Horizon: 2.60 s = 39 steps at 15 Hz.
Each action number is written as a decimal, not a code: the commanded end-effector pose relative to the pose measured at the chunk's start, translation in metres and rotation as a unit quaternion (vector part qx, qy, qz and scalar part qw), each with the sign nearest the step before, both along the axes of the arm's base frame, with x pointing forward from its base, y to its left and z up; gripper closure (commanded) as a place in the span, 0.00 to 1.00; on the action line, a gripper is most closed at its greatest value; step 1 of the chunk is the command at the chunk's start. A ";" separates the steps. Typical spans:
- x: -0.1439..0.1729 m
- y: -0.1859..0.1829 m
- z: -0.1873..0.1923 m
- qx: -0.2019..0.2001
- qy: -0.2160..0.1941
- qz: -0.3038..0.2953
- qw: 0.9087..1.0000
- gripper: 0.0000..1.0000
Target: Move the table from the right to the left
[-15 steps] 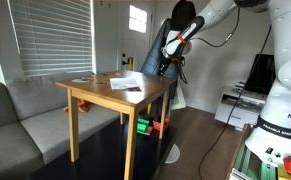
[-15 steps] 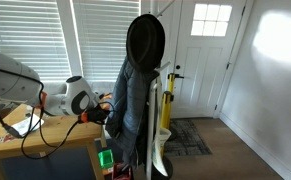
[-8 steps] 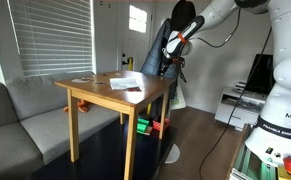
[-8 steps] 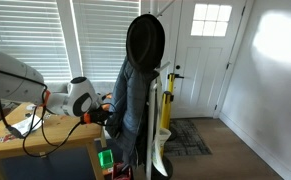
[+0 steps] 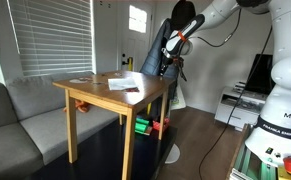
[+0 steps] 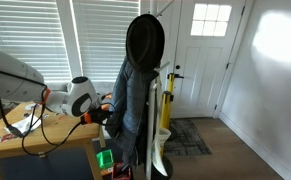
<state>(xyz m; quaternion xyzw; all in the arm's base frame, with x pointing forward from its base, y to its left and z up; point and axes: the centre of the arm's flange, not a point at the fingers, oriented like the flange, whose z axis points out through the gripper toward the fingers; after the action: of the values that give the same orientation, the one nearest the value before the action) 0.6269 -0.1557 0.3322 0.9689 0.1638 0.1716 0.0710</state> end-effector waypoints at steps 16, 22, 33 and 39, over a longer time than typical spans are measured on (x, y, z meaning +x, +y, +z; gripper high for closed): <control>-0.024 0.133 0.015 0.045 0.080 0.104 0.990 1.00; -0.029 0.152 0.016 0.046 0.086 0.122 0.988 1.00; -0.029 0.099 0.053 0.039 0.106 0.020 0.993 1.00; -0.090 0.068 0.115 0.061 0.137 -0.039 0.988 1.00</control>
<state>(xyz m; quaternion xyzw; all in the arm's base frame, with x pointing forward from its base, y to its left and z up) 0.5764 -0.0878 0.4149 0.9876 0.1473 0.0532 0.0077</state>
